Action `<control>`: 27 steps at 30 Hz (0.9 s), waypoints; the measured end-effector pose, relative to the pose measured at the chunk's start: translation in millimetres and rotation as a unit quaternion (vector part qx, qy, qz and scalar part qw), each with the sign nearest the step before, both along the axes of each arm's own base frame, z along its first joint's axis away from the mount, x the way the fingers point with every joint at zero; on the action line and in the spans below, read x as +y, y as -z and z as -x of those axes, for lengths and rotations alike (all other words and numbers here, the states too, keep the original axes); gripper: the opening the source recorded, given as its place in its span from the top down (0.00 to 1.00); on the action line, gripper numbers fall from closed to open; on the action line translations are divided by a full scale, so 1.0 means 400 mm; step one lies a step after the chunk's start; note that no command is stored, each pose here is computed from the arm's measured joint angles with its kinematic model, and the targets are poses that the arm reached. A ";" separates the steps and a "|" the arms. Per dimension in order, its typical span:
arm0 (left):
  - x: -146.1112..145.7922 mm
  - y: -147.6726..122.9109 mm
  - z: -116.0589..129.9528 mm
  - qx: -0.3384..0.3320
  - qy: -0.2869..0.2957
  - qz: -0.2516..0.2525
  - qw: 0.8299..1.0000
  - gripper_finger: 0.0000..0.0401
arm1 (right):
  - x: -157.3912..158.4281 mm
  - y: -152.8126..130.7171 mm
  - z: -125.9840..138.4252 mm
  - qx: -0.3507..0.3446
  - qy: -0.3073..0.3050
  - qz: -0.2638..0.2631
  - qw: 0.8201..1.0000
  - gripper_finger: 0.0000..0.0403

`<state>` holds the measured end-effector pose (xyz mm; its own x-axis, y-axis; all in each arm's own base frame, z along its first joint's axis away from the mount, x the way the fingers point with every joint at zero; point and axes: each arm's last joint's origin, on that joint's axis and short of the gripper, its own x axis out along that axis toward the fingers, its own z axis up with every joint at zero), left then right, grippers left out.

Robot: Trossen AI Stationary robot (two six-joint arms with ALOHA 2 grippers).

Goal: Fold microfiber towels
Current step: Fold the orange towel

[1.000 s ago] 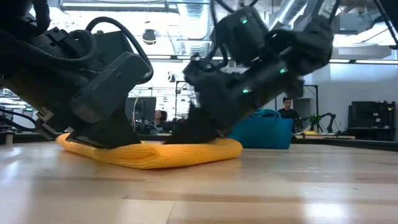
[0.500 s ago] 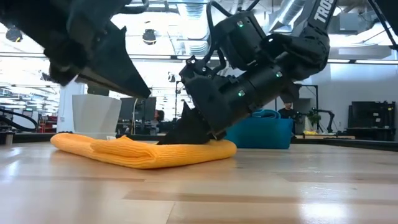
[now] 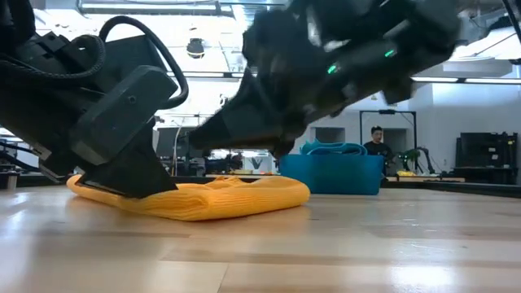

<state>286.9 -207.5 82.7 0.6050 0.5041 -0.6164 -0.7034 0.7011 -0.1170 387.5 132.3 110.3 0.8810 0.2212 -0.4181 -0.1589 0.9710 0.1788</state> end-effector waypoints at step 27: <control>0.002 -0.188 0.035 -0.027 0.059 -0.022 0.998 1.00 | 0.080 -0.014 0.032 -0.017 0.024 0.021 0.999 0.81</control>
<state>272.7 -206.8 157.9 0.6935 0.4531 -0.5602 -0.6087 0.7844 -0.1191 374.6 164.2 116.0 0.9040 0.1604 -0.3962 -0.1167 0.9843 0.1321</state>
